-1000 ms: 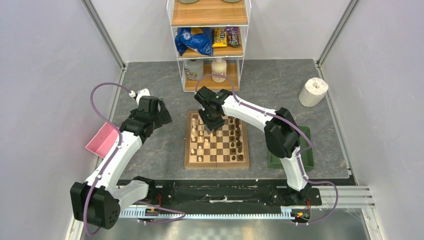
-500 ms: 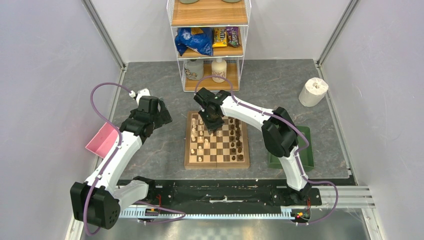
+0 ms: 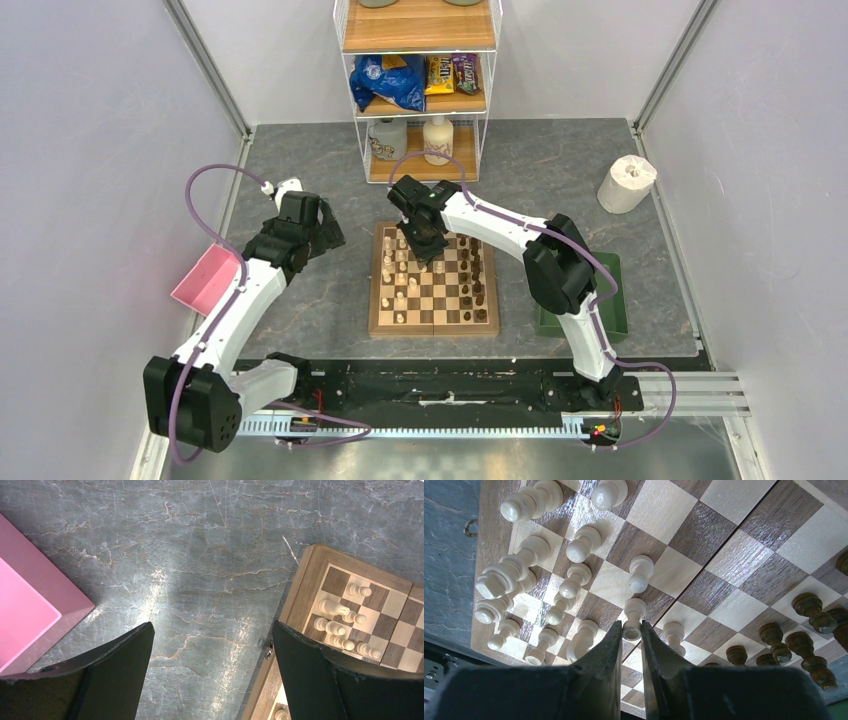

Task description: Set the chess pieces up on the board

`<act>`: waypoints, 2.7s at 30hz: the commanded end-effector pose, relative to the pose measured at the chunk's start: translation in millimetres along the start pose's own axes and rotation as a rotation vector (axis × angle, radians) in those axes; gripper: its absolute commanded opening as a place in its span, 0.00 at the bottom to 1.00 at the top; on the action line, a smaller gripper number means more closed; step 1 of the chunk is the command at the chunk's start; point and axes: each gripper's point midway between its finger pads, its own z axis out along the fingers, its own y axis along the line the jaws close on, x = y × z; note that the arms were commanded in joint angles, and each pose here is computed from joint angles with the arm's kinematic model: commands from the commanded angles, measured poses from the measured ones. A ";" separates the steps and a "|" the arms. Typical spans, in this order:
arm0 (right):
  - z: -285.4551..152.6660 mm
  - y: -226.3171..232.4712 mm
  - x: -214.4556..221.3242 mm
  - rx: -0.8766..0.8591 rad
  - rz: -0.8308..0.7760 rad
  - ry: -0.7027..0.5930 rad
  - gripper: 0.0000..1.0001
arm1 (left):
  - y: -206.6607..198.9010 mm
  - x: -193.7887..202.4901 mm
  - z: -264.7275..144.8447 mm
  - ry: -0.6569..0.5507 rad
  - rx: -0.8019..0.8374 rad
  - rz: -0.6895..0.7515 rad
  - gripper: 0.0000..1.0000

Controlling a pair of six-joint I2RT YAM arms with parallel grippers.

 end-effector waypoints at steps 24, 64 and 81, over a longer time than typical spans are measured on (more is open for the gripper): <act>-72.0 15.9 -76.3 -0.033 -0.031 -0.257 0.15 | -6.6 -14.4 -2.2 -0.045 0.024 -0.038 0.95; 3.1 34.9 -136.8 -0.107 -0.091 -0.266 0.18 | -5.7 -14.4 -1.5 -0.049 0.021 -0.038 0.95; 17.9 26.4 -131.6 -0.055 -0.093 -0.240 0.20 | -7.3 -14.5 -0.7 -0.046 0.027 -0.037 0.95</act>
